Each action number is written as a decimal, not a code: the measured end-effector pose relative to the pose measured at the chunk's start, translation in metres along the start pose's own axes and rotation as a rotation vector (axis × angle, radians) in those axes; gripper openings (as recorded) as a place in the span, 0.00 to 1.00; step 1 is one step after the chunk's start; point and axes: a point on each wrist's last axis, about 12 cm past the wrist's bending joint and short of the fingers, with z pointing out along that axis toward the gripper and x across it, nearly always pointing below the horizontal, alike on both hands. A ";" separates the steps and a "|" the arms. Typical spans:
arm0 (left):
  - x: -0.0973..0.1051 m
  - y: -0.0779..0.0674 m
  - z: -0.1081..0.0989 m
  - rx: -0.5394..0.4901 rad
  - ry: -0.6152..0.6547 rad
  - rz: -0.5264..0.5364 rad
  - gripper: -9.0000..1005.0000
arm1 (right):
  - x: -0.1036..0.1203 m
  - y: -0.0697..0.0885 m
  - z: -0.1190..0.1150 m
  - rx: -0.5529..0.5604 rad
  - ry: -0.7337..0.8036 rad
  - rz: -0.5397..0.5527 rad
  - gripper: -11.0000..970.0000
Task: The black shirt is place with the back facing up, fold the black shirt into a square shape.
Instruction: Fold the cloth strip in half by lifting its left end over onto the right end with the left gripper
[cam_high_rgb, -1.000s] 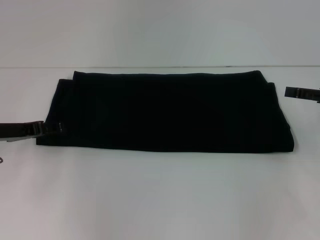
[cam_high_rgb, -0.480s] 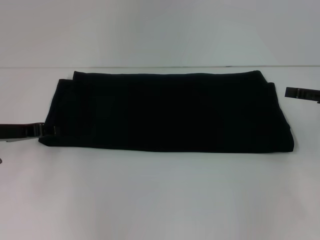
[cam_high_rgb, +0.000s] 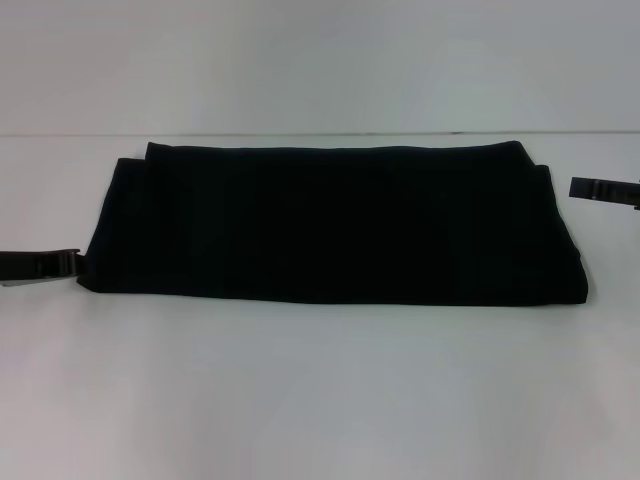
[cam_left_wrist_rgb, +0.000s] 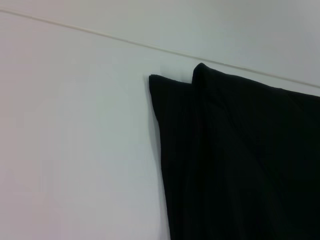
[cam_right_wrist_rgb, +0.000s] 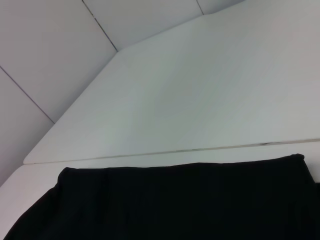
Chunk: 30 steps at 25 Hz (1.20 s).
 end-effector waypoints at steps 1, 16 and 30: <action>0.000 0.000 0.000 -0.002 0.000 0.001 0.13 | 0.000 0.000 0.000 0.000 0.000 0.000 0.80; 0.000 0.002 -0.004 -0.009 0.012 0.016 0.01 | 0.013 -0.006 -0.002 0.054 0.149 0.027 0.80; -0.001 0.000 -0.003 -0.008 0.013 0.031 0.01 | 0.033 -0.006 0.011 0.102 0.250 0.053 0.80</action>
